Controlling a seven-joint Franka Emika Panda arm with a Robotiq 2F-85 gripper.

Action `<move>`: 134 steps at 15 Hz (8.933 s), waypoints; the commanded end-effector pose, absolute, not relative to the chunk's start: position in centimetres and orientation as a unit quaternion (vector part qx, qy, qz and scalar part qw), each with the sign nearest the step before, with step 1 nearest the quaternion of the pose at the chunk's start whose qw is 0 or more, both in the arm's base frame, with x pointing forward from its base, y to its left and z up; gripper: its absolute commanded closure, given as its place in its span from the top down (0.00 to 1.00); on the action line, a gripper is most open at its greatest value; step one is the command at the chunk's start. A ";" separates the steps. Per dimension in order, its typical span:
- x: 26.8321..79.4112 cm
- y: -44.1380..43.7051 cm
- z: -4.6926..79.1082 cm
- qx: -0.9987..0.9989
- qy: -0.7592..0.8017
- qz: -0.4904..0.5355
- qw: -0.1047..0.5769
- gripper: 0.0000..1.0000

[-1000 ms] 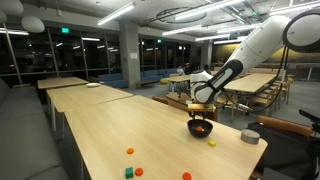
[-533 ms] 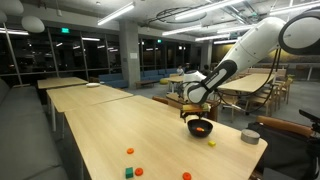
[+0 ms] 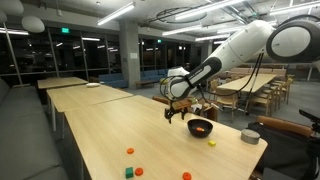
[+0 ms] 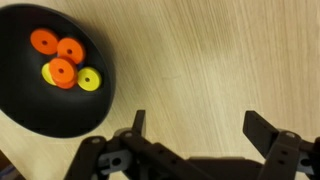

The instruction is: Put the orange circles into the bowl.

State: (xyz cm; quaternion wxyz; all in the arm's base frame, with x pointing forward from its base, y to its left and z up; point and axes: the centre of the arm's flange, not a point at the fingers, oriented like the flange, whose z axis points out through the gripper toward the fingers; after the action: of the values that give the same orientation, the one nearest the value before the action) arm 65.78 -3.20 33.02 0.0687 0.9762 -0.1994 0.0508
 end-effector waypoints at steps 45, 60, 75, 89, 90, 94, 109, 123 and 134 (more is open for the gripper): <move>78.3 19.8 24.0 0.931 0.363 0.043 0.020 1.00; 77.7 21.6 22.3 0.916 0.396 0.069 -0.005 1.00; 77.9 21.7 22.3 0.916 0.396 0.066 0.005 0.49; 78.8 10.9 26.6 0.965 0.239 0.048 0.099 0.22; 78.8 8.9 27.2 0.970 0.213 0.044 0.109 0.22; 77.7 2.9 29.3 0.984 0.107 0.024 0.141 0.22; 67.0 -9.9 31.1 0.935 -0.286 -0.067 0.200 0.22; 61.6 -16.3 29.0 0.894 -0.403 -0.103 0.167 0.91; 53.7 -10.2 41.0 0.972 -0.207 -0.064 0.091 1.00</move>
State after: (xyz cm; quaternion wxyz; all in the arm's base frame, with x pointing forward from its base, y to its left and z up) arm 59.36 -12.47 36.75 0.1226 0.9547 -0.2599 -0.0774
